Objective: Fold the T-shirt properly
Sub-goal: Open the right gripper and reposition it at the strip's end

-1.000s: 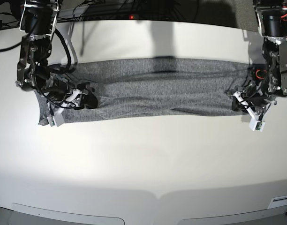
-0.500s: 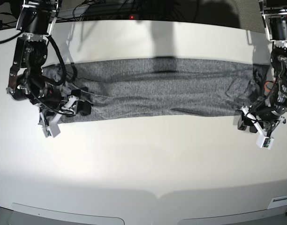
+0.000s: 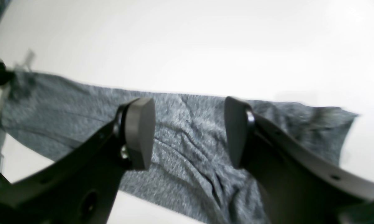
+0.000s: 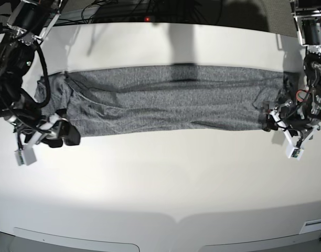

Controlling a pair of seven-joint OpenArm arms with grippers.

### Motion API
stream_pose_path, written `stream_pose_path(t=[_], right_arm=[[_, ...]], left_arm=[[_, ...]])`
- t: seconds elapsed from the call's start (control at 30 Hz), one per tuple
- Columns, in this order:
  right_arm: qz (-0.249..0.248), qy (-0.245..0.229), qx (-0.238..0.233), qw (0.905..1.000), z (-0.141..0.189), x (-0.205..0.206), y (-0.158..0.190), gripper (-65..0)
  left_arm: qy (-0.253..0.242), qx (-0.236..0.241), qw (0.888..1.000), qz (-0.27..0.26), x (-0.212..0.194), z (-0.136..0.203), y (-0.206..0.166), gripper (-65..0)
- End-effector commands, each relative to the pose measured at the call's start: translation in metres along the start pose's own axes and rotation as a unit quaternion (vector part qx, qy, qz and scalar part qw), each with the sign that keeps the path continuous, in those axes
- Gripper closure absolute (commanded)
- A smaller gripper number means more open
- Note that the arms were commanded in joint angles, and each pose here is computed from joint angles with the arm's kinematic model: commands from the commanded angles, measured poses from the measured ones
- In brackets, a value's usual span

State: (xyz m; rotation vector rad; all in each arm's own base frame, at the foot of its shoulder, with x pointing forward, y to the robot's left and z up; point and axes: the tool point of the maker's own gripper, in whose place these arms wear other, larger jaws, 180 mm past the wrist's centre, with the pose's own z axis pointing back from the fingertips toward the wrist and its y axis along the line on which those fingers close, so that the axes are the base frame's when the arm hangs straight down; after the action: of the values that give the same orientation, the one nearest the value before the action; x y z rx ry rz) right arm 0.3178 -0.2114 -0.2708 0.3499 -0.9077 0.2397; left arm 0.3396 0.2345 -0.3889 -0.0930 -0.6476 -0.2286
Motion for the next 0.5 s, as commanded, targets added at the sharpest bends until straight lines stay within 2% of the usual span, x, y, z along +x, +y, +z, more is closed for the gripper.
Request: stream_pose_path(t=[0.0,0.13,0.27,0.47], right_arm=[[0.016,-0.035,0.005,0.9993,0.01,0.021,0.003,-35.6],[0.012,-0.056,0.02,0.9982,0.027,0.031,0.007,-35.6],[0.006,-0.074,0.034,0.9967,0.035,0.035,0.011,-35.6],[0.002,-0.056,0.034,0.9978,0.036,0.019,0.015,-35.6]], left_arm=[[-0.022,0.013,1.0,-0.009,0.018,0.012,0.016,-45.1],[-0.013,0.018,1.0,-0.01,0.019,0.031,0.042,-45.0],[0.012,-0.004,1.0,-0.013,0.006,0.044,0.053,-45.0],[0.035,-0.109,0.993,0.031,-0.033,0.031,0.023,-45.0]])
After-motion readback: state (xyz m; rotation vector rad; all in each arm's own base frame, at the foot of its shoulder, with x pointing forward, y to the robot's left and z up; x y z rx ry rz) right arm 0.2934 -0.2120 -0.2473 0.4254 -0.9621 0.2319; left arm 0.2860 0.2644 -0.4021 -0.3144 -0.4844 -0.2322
